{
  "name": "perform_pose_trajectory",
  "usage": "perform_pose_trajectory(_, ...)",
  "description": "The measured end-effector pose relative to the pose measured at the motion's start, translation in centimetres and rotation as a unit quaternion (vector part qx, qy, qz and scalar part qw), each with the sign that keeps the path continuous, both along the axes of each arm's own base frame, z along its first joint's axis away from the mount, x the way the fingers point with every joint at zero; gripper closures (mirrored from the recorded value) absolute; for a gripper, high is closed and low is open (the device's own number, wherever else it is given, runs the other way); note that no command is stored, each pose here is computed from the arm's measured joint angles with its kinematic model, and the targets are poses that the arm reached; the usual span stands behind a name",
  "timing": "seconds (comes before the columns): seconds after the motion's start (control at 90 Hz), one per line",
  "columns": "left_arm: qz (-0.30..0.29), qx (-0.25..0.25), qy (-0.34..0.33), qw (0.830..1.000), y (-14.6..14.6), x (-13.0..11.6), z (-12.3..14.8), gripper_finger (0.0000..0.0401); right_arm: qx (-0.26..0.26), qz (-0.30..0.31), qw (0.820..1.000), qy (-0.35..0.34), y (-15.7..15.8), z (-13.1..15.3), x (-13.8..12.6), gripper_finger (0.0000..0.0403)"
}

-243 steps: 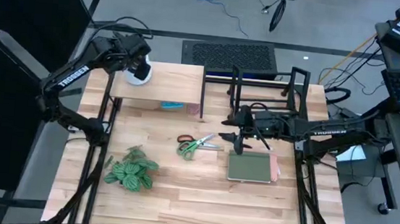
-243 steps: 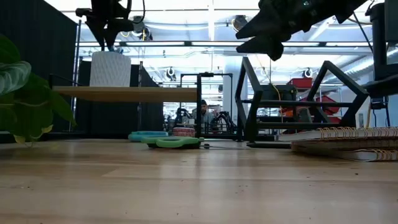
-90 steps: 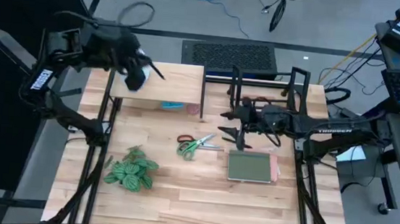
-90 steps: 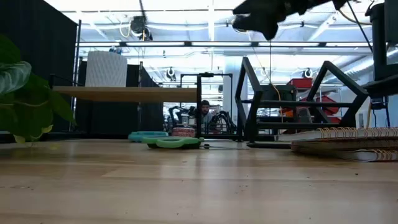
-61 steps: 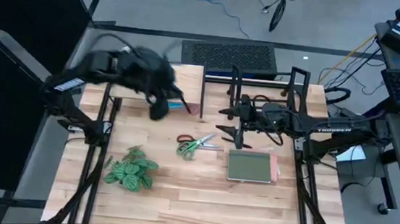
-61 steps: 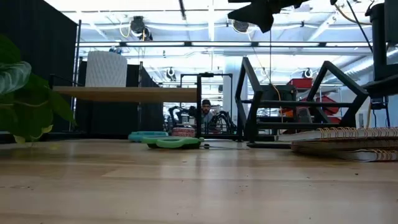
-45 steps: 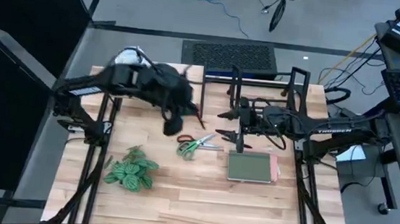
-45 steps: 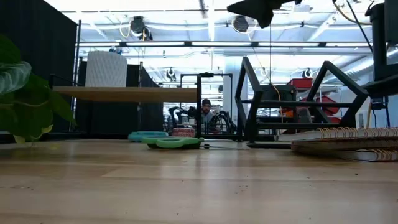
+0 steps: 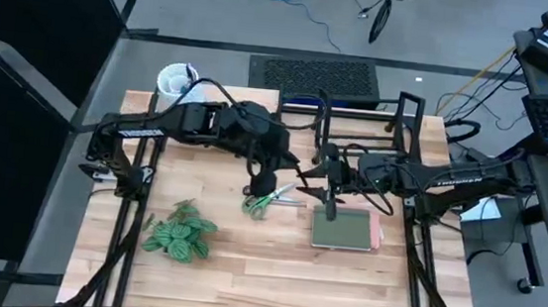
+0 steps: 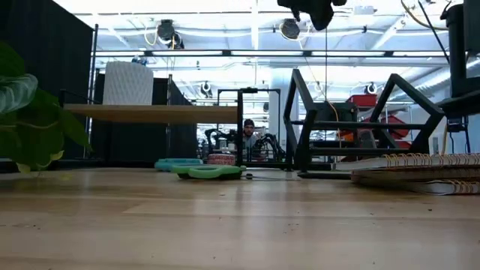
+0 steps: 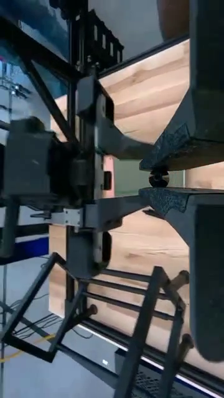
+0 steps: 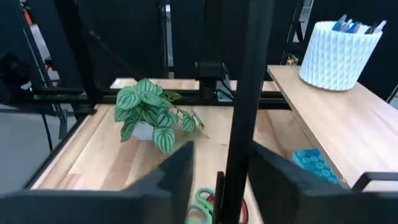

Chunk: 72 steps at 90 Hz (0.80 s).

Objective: Stock shelves
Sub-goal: Remove the black pen from the white pen holder

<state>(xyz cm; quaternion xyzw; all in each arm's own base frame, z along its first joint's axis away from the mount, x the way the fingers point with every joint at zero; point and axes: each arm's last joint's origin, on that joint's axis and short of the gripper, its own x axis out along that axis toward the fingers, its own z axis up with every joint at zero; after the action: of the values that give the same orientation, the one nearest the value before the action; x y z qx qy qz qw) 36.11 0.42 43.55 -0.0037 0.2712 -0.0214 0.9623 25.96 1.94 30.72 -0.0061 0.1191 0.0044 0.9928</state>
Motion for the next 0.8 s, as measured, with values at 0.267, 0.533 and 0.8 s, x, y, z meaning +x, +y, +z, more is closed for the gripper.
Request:
perform_pose_trajectory(0.267,-0.008,0.009,0.037,0.999,0.1,-0.1,-0.8,0.036,-0.024,-0.02,0.996,0.079,-0.4,-1.1,-0.7,0.0381)
perform_pose_trajectory(0.533,0.041,0.014,0.176,0.984,0.1,-2.1,-2.7,0.0284,-0.023,-0.058,0.953,0.298,-1.6,-6.2,-1.7,0.0387)
perform_pose_trajectory(0.8,0.046,0.058,0.225,0.972,-1.7,-2.7,-5.5,0.0277,-0.03,-0.087,0.898,0.431,-2.3,-12.9,-1.6,0.0387)
